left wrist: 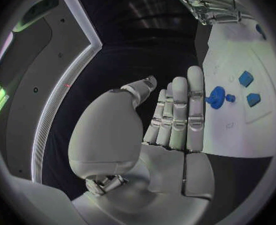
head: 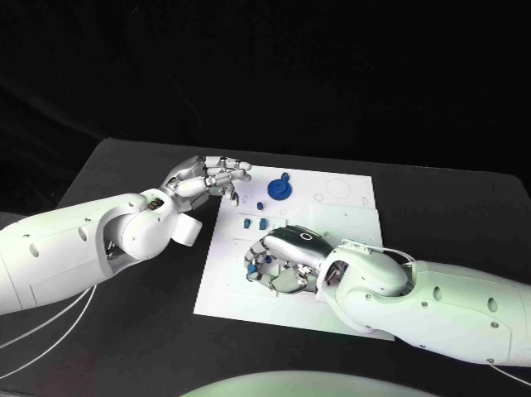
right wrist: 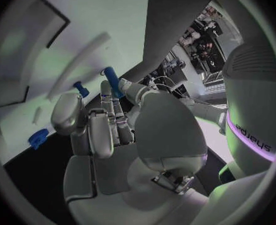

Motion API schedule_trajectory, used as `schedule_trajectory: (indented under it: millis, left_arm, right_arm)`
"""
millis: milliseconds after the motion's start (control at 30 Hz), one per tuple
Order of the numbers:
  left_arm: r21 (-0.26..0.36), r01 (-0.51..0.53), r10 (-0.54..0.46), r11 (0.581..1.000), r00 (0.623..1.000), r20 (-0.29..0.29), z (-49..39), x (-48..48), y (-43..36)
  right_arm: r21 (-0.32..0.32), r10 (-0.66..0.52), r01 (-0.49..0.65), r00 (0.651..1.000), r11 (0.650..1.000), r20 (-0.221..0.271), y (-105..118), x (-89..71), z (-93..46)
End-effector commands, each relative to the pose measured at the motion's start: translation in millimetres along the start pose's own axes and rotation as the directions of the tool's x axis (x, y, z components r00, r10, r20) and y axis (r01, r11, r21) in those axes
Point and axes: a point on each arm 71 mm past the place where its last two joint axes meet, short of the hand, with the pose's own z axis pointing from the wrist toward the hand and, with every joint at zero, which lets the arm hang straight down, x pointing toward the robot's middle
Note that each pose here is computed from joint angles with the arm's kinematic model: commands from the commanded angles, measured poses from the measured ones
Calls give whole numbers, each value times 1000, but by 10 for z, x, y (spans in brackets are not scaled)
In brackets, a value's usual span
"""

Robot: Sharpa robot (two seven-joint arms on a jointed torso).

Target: Assemble the parts on the task board

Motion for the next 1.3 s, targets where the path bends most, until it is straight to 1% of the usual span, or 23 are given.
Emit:
schedule_trajectory:
  millis: [33,267,433,567,800,933,1133,1300]
  left_arm:
    - [6,6,-6,1000,1000,-21,3,24,-6]
    - [5,6,-6,1000,1000,-21,3,23,-5]
    - [5,6,-6,1000,1000,-22,3,24,-5]
    - [4,5,-5,1000,1000,-21,2,22,-5]
    - [3,5,-5,1000,1000,-21,1,22,-5]
    - [3,5,-5,1000,1000,-21,0,21,-5]
    - [1,5,-5,1000,1000,-23,-1,21,-4]
    - [0,5,-5,1000,1000,-24,-3,21,-3]
  right_arm:
    - [23,-24,24,1000,999,2,-21,24,-8]
    - [25,-22,21,1000,999,12,-23,22,-3]
    - [29,-21,21,1000,999,1,-32,31,0]
    - [32,-22,23,999,999,-30,-38,54,2]
    - [21,-27,30,994,999,-101,-21,109,13]
    - [13,-30,32,992,999,-120,-2,130,23]
    - [14,-41,43,991,999,-125,5,142,31]
    - [24,-50,53,993,998,-107,-1,133,33]
